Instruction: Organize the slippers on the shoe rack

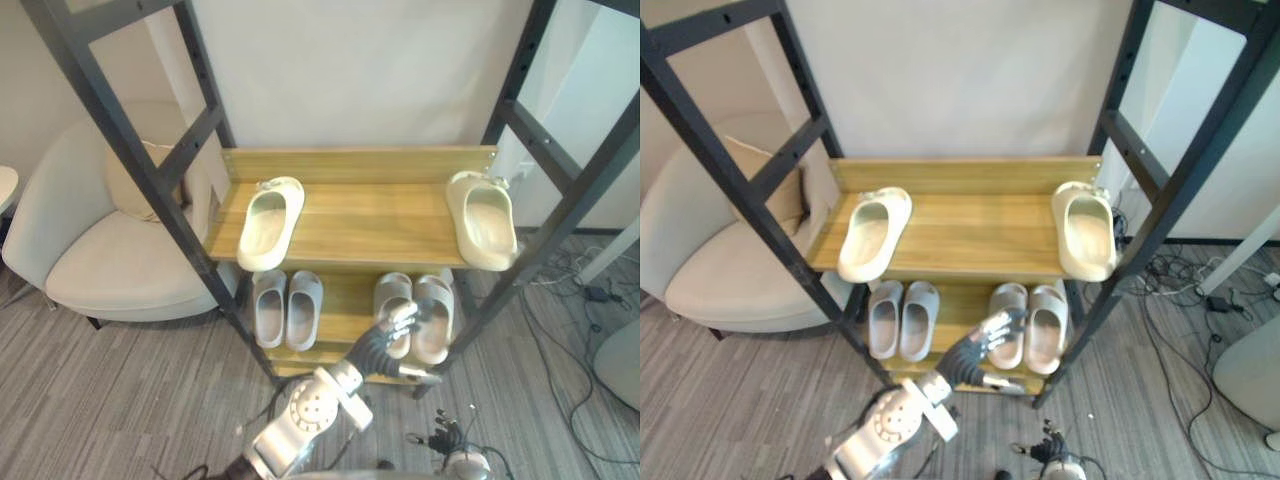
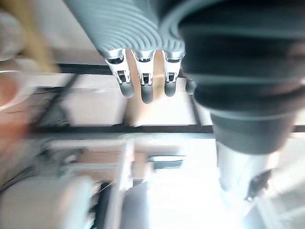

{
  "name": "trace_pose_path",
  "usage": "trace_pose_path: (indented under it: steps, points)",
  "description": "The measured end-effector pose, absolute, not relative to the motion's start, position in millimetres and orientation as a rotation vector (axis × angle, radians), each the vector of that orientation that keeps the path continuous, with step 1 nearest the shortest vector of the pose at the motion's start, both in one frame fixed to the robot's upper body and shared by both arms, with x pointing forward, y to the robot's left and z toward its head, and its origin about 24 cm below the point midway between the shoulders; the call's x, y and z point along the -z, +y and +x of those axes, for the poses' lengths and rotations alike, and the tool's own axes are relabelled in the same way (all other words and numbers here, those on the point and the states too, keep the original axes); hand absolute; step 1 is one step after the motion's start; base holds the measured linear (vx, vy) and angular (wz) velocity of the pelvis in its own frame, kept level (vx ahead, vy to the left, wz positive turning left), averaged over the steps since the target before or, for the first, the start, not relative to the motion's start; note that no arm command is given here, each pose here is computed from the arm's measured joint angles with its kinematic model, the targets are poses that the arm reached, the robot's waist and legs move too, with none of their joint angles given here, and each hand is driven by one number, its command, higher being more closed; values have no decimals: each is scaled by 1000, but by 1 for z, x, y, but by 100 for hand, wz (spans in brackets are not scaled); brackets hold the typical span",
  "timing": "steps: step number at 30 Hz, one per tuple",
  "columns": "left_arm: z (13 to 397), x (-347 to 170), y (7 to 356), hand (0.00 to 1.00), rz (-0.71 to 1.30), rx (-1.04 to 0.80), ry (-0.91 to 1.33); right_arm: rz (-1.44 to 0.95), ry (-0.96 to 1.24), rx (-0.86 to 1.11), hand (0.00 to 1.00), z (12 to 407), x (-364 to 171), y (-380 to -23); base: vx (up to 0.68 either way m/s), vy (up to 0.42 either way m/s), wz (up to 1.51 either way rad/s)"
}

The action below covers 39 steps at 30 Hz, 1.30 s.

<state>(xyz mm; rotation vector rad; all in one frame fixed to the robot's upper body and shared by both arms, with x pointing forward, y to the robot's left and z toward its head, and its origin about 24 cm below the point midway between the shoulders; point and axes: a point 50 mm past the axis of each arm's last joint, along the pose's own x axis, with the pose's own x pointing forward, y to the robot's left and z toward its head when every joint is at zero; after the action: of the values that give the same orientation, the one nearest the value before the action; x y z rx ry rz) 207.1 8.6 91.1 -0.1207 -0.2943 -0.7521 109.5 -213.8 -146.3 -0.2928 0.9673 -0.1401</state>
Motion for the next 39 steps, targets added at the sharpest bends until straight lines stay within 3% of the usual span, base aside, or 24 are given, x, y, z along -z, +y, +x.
trace_pose_path:
  steps: [7,21,29,39]
  points:
    - [243,-143,35,0,-125,542,-523,-308,976,137,0,108,146,-218,-6,4,0]
    - [313,-145,153,0,155,-1,-477,-314,1054,135,0,85,151,-225,2,3,-2]
    - [329,-158,206,0,307,-168,-451,-309,1040,137,0,88,150,-224,8,10,-10]
    - [346,-167,228,0,482,-226,-399,-287,1042,146,0,87,150,-227,-14,2,-4]
